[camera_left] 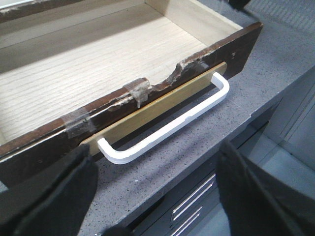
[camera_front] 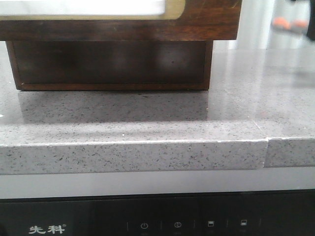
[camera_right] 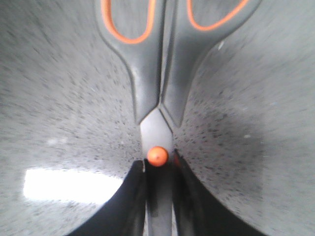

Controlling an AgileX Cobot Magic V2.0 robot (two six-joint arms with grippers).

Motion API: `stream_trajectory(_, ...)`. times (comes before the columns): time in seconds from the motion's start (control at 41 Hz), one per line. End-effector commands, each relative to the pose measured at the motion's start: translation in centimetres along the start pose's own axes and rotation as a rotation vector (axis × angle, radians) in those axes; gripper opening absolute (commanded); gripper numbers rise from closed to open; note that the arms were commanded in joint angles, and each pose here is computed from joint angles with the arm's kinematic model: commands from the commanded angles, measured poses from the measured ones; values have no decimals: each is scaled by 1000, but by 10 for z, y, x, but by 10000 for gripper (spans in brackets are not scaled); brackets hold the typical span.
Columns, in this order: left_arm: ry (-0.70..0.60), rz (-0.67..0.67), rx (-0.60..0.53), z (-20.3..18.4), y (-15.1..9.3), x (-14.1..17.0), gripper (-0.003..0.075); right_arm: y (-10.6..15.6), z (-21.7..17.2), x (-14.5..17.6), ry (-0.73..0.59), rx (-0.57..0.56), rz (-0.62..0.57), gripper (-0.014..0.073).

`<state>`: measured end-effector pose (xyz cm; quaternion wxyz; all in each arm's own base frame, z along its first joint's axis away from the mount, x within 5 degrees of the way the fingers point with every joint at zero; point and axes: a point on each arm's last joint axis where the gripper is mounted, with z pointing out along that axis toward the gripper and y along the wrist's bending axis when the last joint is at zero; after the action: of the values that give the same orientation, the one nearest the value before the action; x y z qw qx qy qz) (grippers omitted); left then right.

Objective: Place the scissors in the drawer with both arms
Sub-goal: 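Lift the scissors with the right gripper and carry them over the drawer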

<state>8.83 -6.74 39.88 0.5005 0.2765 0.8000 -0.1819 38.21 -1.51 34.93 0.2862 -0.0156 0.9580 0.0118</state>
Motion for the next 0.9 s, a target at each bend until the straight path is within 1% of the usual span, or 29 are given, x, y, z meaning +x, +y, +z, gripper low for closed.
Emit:
stream_trajectory(0.0, -111, -10, 1, -7, -1, -15, 491, 3, -65, -9, -213, 12, -18, 36)
stream_trajectory(0.073, -111, -10, 1, -7, -1, -15, 491, 6, -90, -7, -274, 16, -37, 36)
stream_trajectory(0.22, -111, -10, 1, -7, -1, -15, 491, 18, -139, 3, -392, 13, -122, 36)
stream_trajectory(0.366, -111, -10, 1, -7, -1, -15, 491, 35, -177, 13, -496, -35, -198, 36)
stream_trajectory(0.439, -111, -10, 1, -7, -1, -15, 491, 46, -192, 18, -548, -79, -254, 36)
stream_trajectory(0.537, -111, -10, 1, -7, -1, -15, 491, 61, -204, 24, -592, -147, -347, 36)
stream_trajectory(0.659, -111, -10, 1, -7, -1, -15, 491, 85, -214, 28, -640, -266, -479, 36)
stream_trajectory(0.78, -111, -10, 1, -7, -1, -15, 491, 113, -215, 32, -671, -370, -637, 36)
stream_trajectory(0.878, -111, -10, 1, -7, -1, -15, 491, 132, -213, 33, -684, -420, -735, 36)
